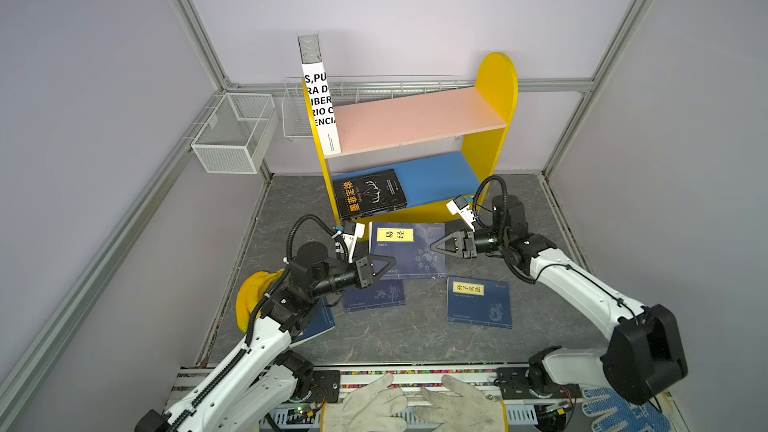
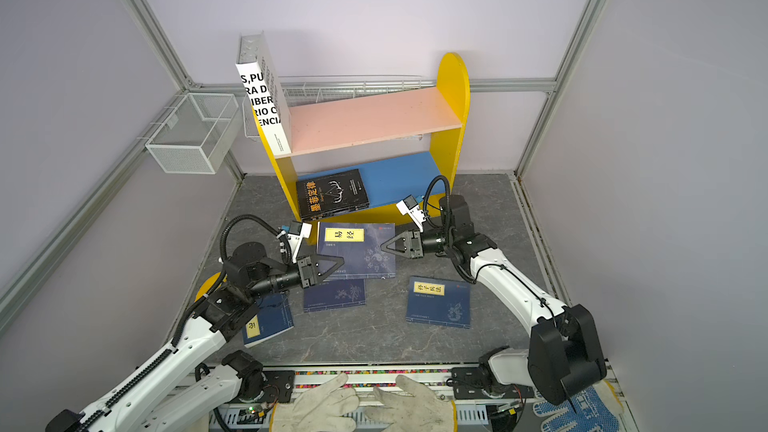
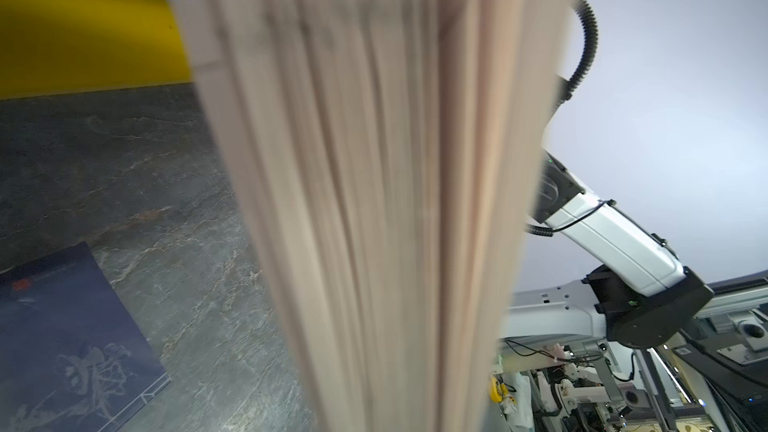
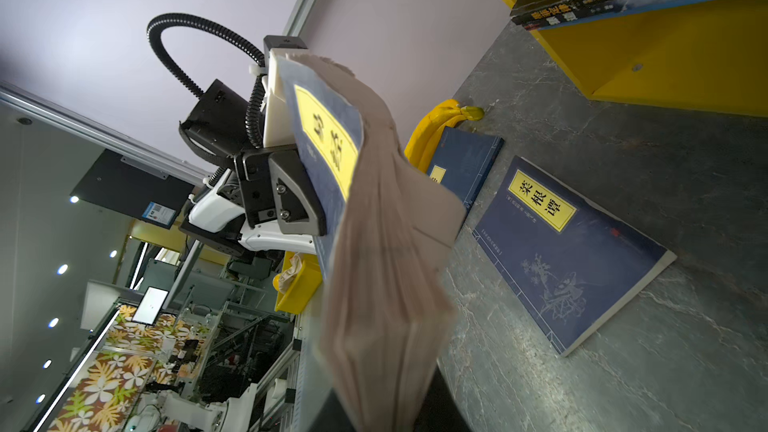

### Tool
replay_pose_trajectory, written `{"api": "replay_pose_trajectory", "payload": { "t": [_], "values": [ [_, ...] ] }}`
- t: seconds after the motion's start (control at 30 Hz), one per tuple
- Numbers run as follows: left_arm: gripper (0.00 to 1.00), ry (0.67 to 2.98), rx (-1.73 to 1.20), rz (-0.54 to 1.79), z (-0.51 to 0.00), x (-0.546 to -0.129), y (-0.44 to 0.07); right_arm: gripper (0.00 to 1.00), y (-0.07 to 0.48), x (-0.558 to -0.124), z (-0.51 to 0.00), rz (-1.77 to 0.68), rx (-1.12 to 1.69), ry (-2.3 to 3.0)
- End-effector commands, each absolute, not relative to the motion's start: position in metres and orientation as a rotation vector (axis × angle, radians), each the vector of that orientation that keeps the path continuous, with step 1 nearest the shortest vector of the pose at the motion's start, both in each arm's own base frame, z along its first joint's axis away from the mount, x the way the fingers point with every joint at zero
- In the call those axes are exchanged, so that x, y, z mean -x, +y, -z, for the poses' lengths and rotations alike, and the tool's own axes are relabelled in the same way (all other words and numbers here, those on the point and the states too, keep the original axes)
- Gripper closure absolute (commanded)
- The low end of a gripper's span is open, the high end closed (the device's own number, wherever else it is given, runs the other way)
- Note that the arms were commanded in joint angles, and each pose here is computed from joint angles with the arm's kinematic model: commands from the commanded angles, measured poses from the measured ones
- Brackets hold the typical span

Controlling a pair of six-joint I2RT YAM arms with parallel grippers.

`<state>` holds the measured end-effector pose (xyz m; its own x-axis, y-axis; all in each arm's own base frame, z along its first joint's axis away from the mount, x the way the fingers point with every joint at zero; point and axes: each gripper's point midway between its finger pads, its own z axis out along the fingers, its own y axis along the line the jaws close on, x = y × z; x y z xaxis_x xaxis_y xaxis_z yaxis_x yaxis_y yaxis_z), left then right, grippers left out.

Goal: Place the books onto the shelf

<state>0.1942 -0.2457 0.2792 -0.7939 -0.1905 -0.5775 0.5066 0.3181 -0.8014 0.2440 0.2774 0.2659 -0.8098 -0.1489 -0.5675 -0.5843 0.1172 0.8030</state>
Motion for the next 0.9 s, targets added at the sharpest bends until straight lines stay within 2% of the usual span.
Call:
{"api": "replay_pose_trajectory", "payload": {
  "t": [0.0, 0.07, 0.13, 0.27, 0.43, 0.6, 0.87],
  "values": [
    [0.93, 1.930, -0.284, 1.488, -0.302, -0.197, -0.241, 0.67, 0.277, -0.261, -0.276, -1.699, 0.699, 1.999],
    [1.00, 1.910, -0.255, 1.462, -0.310, -0.204, -0.238, 0.50, 0.278, -0.264, -0.274, -1.714, 0.659, 1.991],
    [1.00, 1.884, -0.236, 1.439, -0.320, -0.210, -0.236, 0.39, 0.278, -0.266, -0.276, -1.742, 0.625, 1.958],
    [1.00, 1.828, -0.211, 1.412, -0.341, -0.222, -0.233, 0.35, 0.277, -0.262, -0.268, -1.825, 0.496, 1.914],
    [1.00, 1.810, -0.215, 1.409, -0.349, -0.232, -0.239, 0.37, 0.279, -0.262, -0.287, -1.965, 0.406, 1.724],
    [1.00, 1.814, -0.220, 1.423, -0.348, -0.238, -0.244, 0.52, 0.287, -0.280, -0.284, -2.050, 0.327, 1.681],
    [1.00, 1.803, -0.188, 1.414, -0.347, -0.257, -0.237, 0.60, 0.295, -0.276, -0.281, -2.081, 0.342, 1.705]
  ]
}}
